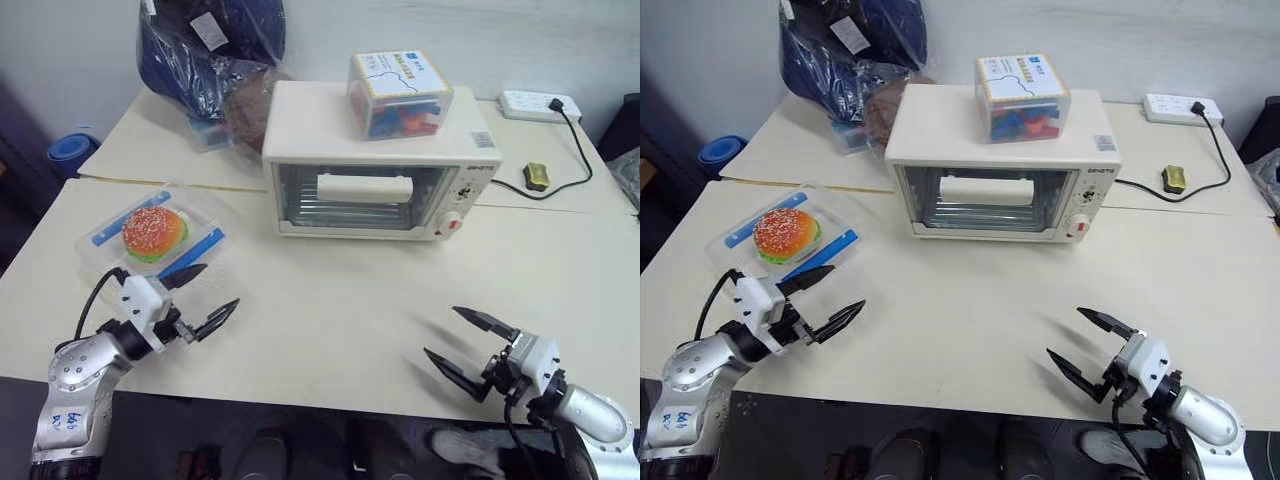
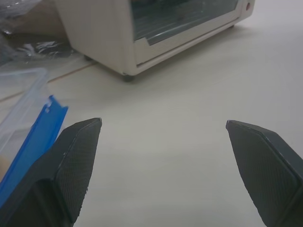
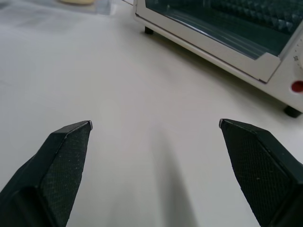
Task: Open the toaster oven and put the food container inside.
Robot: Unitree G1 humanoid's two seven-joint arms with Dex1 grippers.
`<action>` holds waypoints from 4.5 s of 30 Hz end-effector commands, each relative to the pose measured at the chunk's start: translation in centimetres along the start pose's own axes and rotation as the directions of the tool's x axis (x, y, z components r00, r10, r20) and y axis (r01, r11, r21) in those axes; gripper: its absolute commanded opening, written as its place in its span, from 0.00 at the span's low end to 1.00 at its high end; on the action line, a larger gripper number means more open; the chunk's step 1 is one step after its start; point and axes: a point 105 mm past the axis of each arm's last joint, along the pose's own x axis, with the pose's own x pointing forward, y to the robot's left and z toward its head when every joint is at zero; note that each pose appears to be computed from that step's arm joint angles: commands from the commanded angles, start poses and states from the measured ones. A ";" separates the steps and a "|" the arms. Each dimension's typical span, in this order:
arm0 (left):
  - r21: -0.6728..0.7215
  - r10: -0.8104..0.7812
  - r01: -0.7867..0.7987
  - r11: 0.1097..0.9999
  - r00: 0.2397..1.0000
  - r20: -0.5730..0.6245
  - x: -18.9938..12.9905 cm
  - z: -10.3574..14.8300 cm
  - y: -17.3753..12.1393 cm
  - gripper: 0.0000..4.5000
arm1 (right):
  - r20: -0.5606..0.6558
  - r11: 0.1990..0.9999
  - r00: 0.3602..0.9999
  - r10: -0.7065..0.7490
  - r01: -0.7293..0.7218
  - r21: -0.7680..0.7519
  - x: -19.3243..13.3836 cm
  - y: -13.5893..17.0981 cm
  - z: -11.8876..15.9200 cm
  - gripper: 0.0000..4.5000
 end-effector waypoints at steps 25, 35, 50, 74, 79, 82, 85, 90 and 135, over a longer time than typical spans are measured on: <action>-0.169 -0.217 0.242 0.955 0.964 0.156 -2.8 6.5 -0.3 1.00 | 0.388 0.960 0.888 0.246 -0.280 0.033 13.1 -5.8 13.6 1.00; -0.236 -0.113 0.163 0.958 0.971 0.212 -1.9 7.8 1.8 1.00 | 0.180 0.886 0.869 0.461 -0.440 -0.145 9.5 -1.1 9.1 1.00; -0.093 -0.304 0.324 0.941 0.935 0.182 10.4 8.5 0.9 0.00 | 0.150 0.945 0.940 0.306 -0.281 -0.169 8.4 -0.4 6.3 1.00; -0.168 0.050 -0.042 0.985 0.998 0.043 2.1 3.6 0.4 0.39 | 0.308 0.997 0.949 0.071 -0.074 -0.002 3.7 -4.5 8.2 1.00; -0.292 0.393 -0.366 0.884 0.919 0.040 -8.7 3.1 3.2 0.72 | 0.372 0.969 0.895 0.247 -0.232 -0.084 6.3 -2.7 9.3 1.00; -0.354 0.597 -0.575 0.738 0.800 -0.057 -14.0 2.2 4.9 0.95 | 0.390 0.952 0.869 0.304 -0.281 -0.117 6.9 -2.2 9.9 1.00; -0.427 0.713 -0.691 0.583 0.687 -0.139 -18.4 1.6 5.8 1.00 | 0.394 0.929 0.841 0.371 -0.335 -0.158 7.5 -1.4 10.5 1.00; -0.498 0.745 -0.722 0.481 0.636 -0.202 -21.0 1.6 6.5 1.00 | 0.397 0.919 0.829 0.393 -0.351 -0.179 8.0 -1.0 10.9 1.00; -0.456 -0.004 -0.289 0.842 0.841 -0.541 -4.7 8.4 7.5 0.06 | 0.175 0.971 0.972 0.157 -0.120 -0.206 0.8 -3.4 4.8 1.00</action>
